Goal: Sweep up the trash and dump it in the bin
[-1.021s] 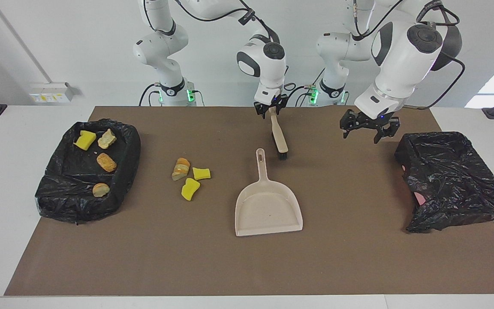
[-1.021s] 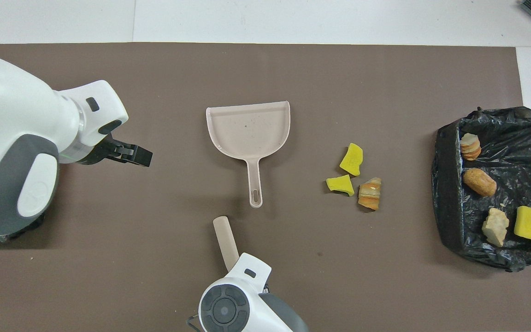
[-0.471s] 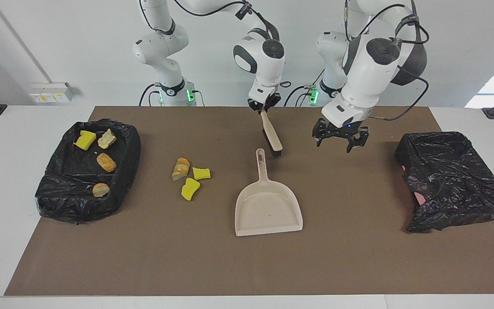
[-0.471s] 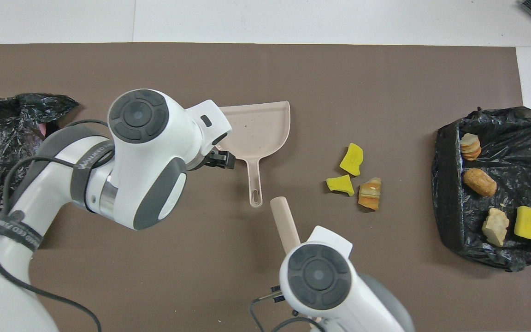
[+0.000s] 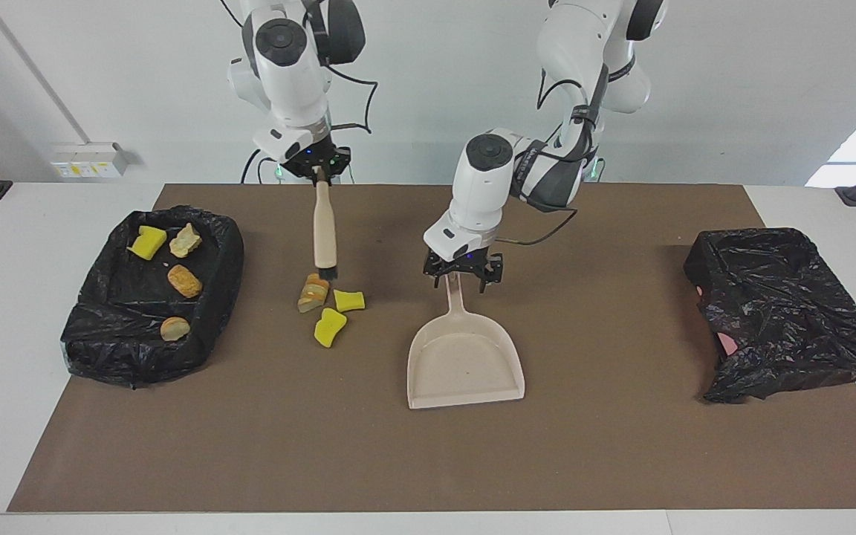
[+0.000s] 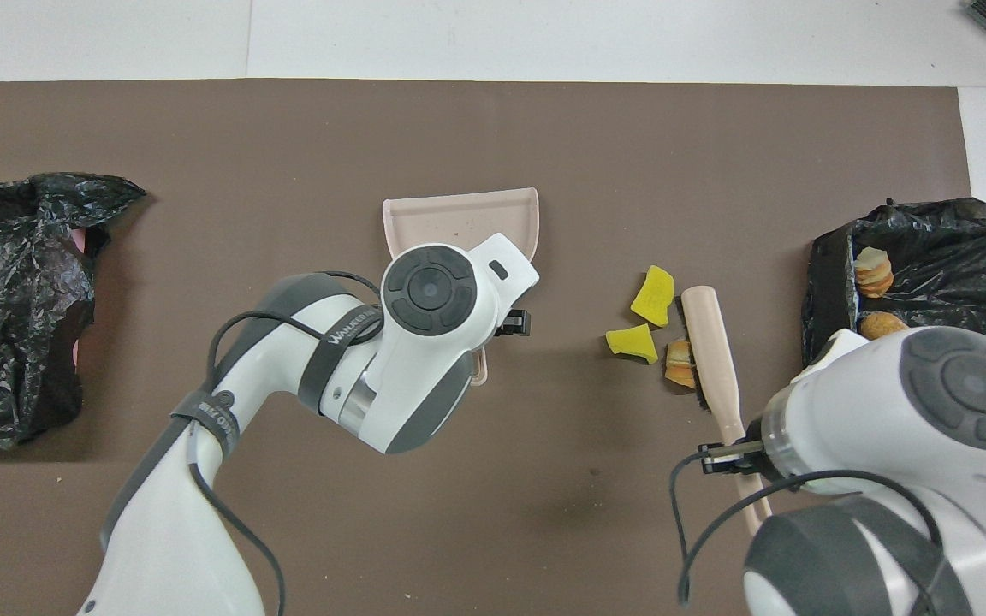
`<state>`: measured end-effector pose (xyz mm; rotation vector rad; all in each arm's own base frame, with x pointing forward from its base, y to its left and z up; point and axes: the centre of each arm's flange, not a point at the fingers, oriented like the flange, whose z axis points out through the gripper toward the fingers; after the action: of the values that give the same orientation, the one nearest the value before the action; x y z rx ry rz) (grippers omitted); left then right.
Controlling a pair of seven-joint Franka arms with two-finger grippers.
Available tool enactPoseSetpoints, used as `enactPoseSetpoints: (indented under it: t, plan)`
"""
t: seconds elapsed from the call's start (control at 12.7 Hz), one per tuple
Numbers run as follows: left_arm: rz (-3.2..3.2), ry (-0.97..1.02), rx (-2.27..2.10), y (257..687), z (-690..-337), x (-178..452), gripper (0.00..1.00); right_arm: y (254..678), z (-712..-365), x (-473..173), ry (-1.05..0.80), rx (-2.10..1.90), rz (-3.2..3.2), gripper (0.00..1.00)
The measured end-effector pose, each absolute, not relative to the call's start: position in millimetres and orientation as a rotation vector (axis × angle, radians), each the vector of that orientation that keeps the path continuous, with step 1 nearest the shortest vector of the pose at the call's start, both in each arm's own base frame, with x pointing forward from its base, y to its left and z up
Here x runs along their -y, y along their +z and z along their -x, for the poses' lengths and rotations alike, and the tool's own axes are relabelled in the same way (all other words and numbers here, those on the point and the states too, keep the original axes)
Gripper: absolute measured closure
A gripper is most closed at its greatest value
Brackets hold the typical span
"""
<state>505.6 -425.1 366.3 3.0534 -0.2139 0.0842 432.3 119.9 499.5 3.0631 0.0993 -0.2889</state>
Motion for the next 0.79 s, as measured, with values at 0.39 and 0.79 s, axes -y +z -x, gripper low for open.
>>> enactPoseSetpoints:
  t: [0.39,0.79]
  plan:
    - [-3.074,0.055,0.165,354.8,-507.7,426.9,0.53,429.1,-480.1,-90.7,-0.189,-0.138,-2.903,0.74]
    - [-3.089,0.042,0.172,367.5,-515.6,417.6,0.67,369.3,-480.4,-97.4,-0.276,-0.117,-2.894,0.74]
